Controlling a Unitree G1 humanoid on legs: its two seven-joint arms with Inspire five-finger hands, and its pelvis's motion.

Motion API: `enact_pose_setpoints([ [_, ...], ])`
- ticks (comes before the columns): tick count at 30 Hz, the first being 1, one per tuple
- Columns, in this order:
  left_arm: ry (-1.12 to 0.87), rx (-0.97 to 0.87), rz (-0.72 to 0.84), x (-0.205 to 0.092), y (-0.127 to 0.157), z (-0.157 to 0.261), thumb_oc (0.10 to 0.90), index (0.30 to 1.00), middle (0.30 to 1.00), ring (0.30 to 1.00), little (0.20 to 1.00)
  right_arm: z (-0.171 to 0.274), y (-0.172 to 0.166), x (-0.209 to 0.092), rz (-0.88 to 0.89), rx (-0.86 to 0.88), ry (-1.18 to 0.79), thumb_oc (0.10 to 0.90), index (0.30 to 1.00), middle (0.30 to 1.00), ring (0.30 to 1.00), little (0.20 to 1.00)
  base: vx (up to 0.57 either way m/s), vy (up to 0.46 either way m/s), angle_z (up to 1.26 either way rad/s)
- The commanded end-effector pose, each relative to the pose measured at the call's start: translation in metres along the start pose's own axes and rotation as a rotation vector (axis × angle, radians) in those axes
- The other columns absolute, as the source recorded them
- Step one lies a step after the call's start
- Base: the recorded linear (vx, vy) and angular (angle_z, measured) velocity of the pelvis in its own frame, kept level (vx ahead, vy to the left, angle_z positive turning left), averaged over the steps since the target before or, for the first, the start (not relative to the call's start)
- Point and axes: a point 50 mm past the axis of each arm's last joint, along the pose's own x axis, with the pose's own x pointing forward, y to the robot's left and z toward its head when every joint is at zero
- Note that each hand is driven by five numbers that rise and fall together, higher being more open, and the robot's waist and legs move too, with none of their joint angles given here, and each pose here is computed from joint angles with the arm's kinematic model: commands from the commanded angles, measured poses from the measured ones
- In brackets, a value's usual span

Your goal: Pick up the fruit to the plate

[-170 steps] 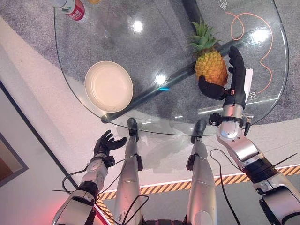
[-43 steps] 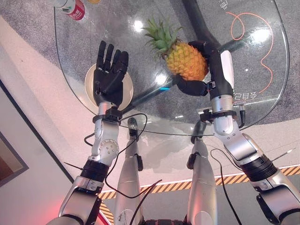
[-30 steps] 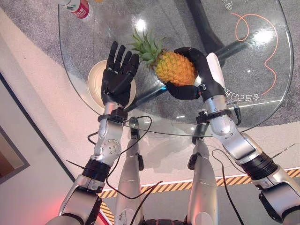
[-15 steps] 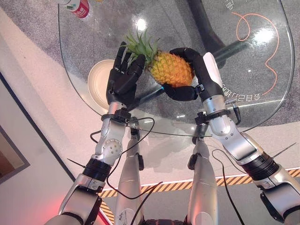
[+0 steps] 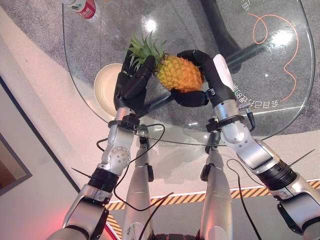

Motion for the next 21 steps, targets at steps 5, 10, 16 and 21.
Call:
enact_pose_setpoints([
  [5, -0.045, -0.035, -0.303, 0.01, -0.061, 0.012, 0.8, 0.9, 0.9, 0.9, 0.9, 0.103, -0.006, 0.002, 0.035, 0.122, -0.495, 0.1, 0.3, 0.3, 0.3, 0.2, 0.0, 0.0, 0.0],
  [10, -0.029, -0.033, -0.309, 0.011, -0.063, 0.011, 0.8, 0.9, 0.9, 0.9, 0.9, 0.108, -0.004, 0.001, 0.068, 0.111, -0.522, 0.1, 0.3, 0.3, 0.3, 0.2, 0.0, 0.0, 0.0],
  [16, -0.01, -0.019, -0.323, 0.011, -0.065, 0.01, 0.8, 0.9, 0.9, 0.9, 0.9, 0.112, -0.003, 0.001, 0.085, 0.09, -0.547, 0.1, 0.3, 0.3, 0.3, 0.2, 0.0, 0.0, 0.0],
  [21, -0.008, -0.008, -0.347, 0.012, -0.068, 0.011, 0.8, 0.9, 0.9, 0.9, 0.9, 0.114, -0.003, 0.001, 0.096, 0.073, -0.567, 0.1, 0.3, 0.3, 0.3, 0.2, 0.0, 0.0, 0.0],
])
